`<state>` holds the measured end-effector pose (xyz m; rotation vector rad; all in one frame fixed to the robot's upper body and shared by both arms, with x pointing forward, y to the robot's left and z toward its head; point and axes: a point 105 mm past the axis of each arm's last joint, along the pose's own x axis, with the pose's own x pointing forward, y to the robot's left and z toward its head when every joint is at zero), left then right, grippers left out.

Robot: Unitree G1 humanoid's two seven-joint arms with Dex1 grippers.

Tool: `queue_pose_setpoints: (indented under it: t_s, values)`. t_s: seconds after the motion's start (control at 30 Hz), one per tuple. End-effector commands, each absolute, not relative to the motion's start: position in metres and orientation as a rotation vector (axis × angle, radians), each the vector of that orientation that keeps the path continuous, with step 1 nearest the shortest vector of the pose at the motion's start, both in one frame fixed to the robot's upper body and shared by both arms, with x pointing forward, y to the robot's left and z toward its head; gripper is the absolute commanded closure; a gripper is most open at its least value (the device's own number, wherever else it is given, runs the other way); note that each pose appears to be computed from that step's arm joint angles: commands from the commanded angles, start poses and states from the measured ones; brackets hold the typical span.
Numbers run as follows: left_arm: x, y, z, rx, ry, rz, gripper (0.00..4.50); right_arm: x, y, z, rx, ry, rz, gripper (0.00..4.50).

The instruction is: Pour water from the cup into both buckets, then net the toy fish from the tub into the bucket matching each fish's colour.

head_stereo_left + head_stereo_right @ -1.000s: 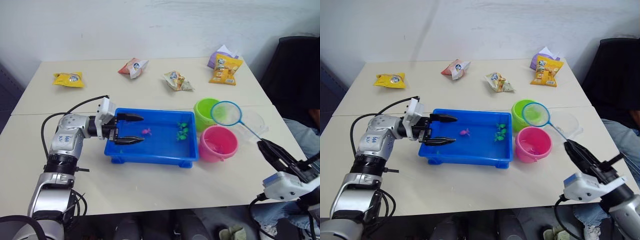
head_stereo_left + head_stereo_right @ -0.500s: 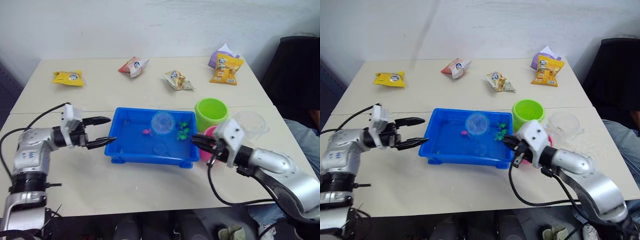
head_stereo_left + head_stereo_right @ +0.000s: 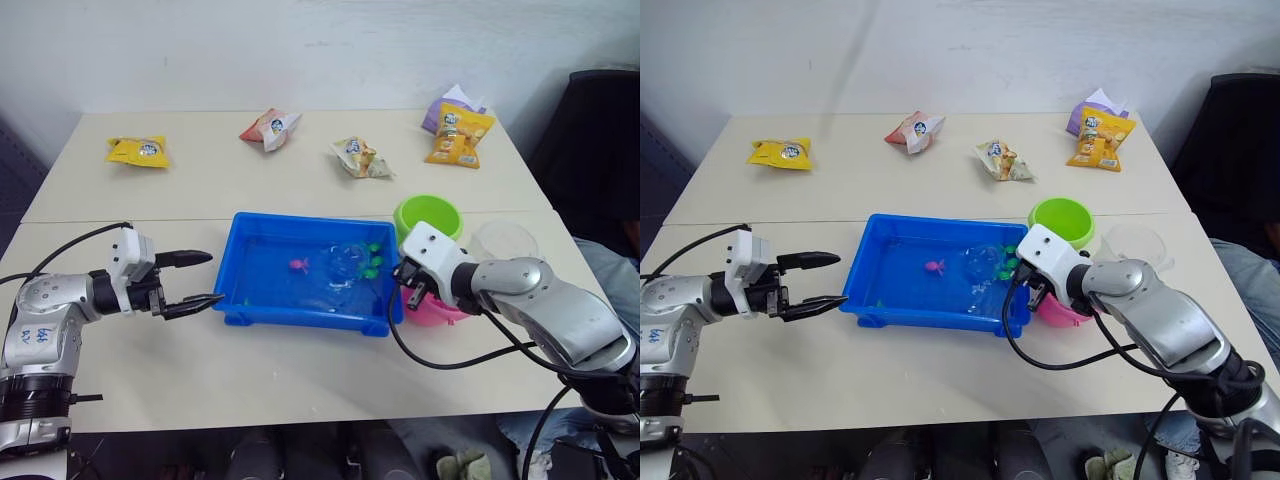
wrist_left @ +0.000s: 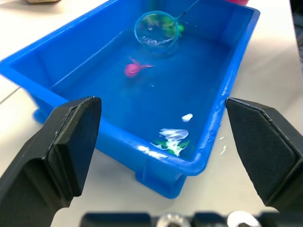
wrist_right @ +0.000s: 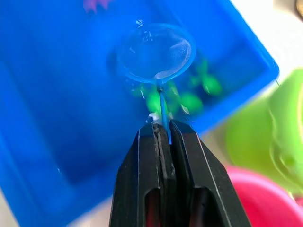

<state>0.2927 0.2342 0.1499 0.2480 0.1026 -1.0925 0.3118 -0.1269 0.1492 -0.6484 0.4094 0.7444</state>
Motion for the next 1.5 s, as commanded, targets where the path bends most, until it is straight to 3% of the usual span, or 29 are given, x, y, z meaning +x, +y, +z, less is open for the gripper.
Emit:
queue_pose_setpoints:
  t_s: [0.03, 0.33, 0.53, 0.8, 0.93, 1.2, 1.5]
  values:
    - [0.291, 0.232, 0.161, 0.260, 0.053, -1.089, 0.02, 0.319, -0.113, 0.158, -0.633, 0.345, 0.764, 4.50]
    - [0.291, 0.229, 0.168, 0.312, 0.032, -1.090, 0.02, 0.335, -0.097, 0.135, -0.639, 0.453, 0.839, 4.50]
    - [0.283, 0.236, 0.165, 0.337, 0.102, -1.124, 0.02, 0.330, -0.067, 0.146, -0.532, 0.371, 0.995, 4.50]
    - [0.279, 0.241, 0.171, 0.342, 0.126, -1.140, 0.02, 0.322, -0.070, 0.163, -0.383, 0.290, 1.045, 4.50]
    - [0.274, 0.234, 0.174, 0.354, 0.143, -1.195, 0.02, 0.307, -0.079, 0.171, -0.341, 0.252, 1.071, 4.50]
    - [0.264, 0.208, 0.197, 0.333, 0.079, -1.378, 0.02, 0.275, -0.110, 0.202, -0.404, -0.006, 1.065, 4.50]
    - [0.288, 0.166, 0.197, 0.323, -0.024, -1.520, 0.02, 0.242, -0.160, 0.214, -0.428, -0.040, 0.861, 4.50]
